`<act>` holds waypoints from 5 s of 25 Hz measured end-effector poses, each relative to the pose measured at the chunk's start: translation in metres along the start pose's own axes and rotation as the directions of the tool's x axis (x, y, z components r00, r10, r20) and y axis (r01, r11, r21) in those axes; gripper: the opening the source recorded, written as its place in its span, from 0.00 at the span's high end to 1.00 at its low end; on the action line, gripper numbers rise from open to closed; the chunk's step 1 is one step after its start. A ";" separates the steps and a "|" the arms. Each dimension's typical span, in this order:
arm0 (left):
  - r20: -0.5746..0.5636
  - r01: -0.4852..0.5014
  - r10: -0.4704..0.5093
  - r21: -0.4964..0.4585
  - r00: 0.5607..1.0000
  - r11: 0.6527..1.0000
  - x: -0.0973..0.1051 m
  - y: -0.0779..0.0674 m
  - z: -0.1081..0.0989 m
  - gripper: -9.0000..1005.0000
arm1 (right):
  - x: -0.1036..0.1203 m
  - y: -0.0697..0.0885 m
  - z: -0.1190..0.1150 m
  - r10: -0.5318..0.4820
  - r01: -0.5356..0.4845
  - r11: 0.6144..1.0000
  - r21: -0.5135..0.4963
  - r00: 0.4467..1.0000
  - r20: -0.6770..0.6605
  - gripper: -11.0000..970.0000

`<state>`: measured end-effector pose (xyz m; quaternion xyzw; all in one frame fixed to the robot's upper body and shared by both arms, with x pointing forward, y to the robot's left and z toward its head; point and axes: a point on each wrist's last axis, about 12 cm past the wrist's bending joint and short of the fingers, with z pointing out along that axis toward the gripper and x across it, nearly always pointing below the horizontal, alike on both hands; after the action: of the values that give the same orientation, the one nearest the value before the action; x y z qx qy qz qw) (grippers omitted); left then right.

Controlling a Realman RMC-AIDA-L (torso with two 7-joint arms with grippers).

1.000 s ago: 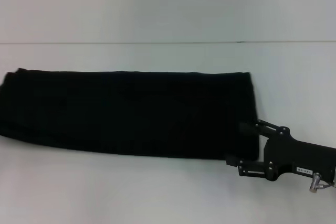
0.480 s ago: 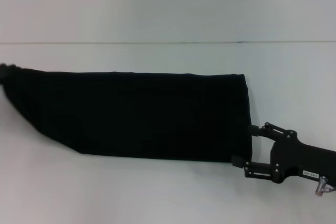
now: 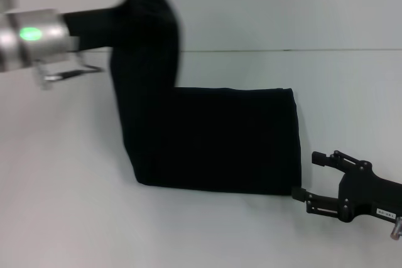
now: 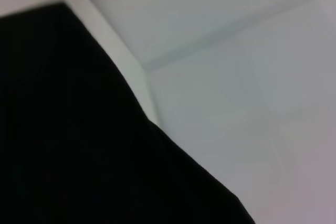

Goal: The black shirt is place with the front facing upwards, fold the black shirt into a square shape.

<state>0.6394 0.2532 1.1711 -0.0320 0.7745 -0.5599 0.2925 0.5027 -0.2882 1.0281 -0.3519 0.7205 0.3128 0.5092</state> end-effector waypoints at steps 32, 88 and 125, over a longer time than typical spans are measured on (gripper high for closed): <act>-0.121 0.095 -0.076 0.155 0.990 0.983 0.118 0.016 0.084 0.95 | -0.046 -0.049 0.078 0.059 -0.062 0.961 0.271 0.998 0.019 0.04; 0.098 0.060 -0.068 0.085 0.993 0.995 0.112 0.074 -0.043 0.13 | 0.000 0.004 0.026 0.002 -0.009 0.997 0.075 0.996 0.086 0.04; -0.048 0.147 -0.170 -0.309 0.984 0.940 0.073 0.089 -0.019 0.10 | 0.032 0.030 -0.024 -0.051 0.051 0.999 0.007 0.999 0.014 0.04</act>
<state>0.5947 0.2750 1.0661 -0.1182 0.8567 -0.4563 0.2092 0.4577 -0.2969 1.0074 -0.3662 0.7086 0.2997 0.5234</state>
